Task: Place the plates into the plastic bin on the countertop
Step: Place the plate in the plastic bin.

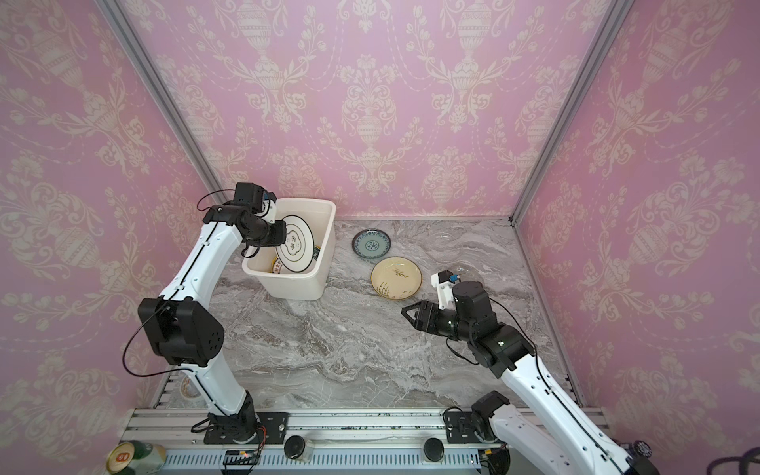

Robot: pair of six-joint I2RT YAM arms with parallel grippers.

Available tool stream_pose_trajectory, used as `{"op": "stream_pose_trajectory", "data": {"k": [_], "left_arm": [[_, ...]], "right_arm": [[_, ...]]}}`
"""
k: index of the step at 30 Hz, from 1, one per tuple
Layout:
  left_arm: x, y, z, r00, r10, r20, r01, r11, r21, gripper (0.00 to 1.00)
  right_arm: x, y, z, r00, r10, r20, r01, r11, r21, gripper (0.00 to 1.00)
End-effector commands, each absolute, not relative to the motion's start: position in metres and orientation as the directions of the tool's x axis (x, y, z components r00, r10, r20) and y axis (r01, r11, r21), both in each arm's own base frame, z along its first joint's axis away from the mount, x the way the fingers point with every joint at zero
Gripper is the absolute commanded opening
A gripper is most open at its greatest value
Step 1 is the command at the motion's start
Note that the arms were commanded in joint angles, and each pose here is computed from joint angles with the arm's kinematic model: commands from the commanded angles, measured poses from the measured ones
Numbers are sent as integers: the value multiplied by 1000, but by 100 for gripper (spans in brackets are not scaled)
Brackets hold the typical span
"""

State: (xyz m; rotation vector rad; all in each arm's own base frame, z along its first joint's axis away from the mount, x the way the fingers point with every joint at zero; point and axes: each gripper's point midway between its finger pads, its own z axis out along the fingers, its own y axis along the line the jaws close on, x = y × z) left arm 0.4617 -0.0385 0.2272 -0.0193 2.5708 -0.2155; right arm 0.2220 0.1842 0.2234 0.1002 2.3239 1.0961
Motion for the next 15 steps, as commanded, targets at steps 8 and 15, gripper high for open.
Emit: {"op": "stream_pose_trajectory", "data": {"k": [8,15], "left_arm": [[458,-67,204,-868,92,-488,246,933,-261,0],[457,-62,185,-893,86,-441,225,935,-273,0]], "right_arm": [[224,193,231,-857,281,-432,-171,635,753,54],[231,196,232,-853,308,-422,-159,617,771,54]]}}
